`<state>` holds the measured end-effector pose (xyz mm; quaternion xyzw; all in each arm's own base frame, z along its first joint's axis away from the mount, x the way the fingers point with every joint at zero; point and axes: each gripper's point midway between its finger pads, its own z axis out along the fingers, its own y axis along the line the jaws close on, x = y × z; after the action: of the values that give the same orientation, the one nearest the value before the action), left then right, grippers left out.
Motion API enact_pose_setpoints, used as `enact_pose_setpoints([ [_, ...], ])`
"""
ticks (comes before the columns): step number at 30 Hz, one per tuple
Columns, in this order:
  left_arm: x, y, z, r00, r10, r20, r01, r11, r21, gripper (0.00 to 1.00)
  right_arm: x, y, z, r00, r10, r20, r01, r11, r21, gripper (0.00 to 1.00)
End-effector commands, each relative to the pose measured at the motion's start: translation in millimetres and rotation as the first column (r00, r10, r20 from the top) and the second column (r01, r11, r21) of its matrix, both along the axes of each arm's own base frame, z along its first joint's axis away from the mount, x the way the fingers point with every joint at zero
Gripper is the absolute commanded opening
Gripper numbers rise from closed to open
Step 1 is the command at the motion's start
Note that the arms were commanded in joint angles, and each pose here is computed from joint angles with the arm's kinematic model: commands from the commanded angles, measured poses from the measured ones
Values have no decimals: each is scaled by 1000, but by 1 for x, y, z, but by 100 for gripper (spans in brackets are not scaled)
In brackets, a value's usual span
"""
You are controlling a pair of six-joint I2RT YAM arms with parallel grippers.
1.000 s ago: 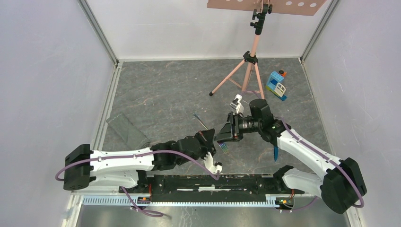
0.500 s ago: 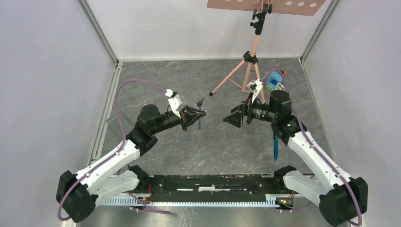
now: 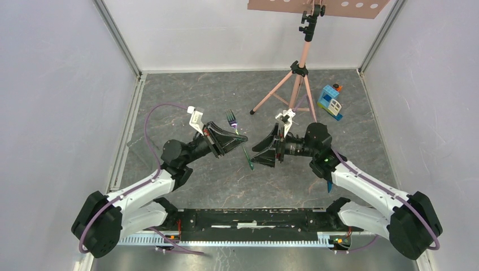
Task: Fold the napkin into a case and place the utensils inside
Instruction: Pass from the left arm to the right
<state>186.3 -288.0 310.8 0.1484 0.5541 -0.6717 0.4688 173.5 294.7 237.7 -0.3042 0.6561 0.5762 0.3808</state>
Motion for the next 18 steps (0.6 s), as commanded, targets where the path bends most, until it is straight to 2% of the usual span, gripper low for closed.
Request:
enact_pose_setpoints([
  [1,-7,11,27,1000,1,2,-1,993,-118,2,-7,13,26,999,44,29,-47,994,103,68],
  [4,-6,14,25,1000,19,-6,-20,992,-123,2,-15,21,36,996,83,23,-85,986,145,64],
  [8,-5,14,23,1000,24,-16,-26,993,-118,2,-22,33,39,993,114,19,-116,981,157,51],
  [10,-1,14,21,998,32,-47,-37,992,-118,2,-23,38,39,993,118,25,-120,980,159,34],
  [12,5,11,16,993,39,-112,-49,995,-91,2,-19,41,35,995,96,27,-99,985,144,3],
  [13,8,11,16,989,44,-143,-57,995,-85,2,-16,42,33,996,80,31,-84,988,132,1],
  [14,13,11,10,978,57,-199,-70,996,-59,10,-10,42,29,998,53,38,-57,992,108,1],
  [15,18,12,8,966,82,-246,-93,995,-35,27,-2,41,24,998,12,55,-16,997,80,0],
  [17,30,22,-5,916,188,-354,-180,982,54,72,11,37,9,996,-60,73,61,998,-5,0],
  [18,34,28,-16,879,251,-405,-223,968,116,80,19,34,0,990,-107,88,112,992,-56,0],
])
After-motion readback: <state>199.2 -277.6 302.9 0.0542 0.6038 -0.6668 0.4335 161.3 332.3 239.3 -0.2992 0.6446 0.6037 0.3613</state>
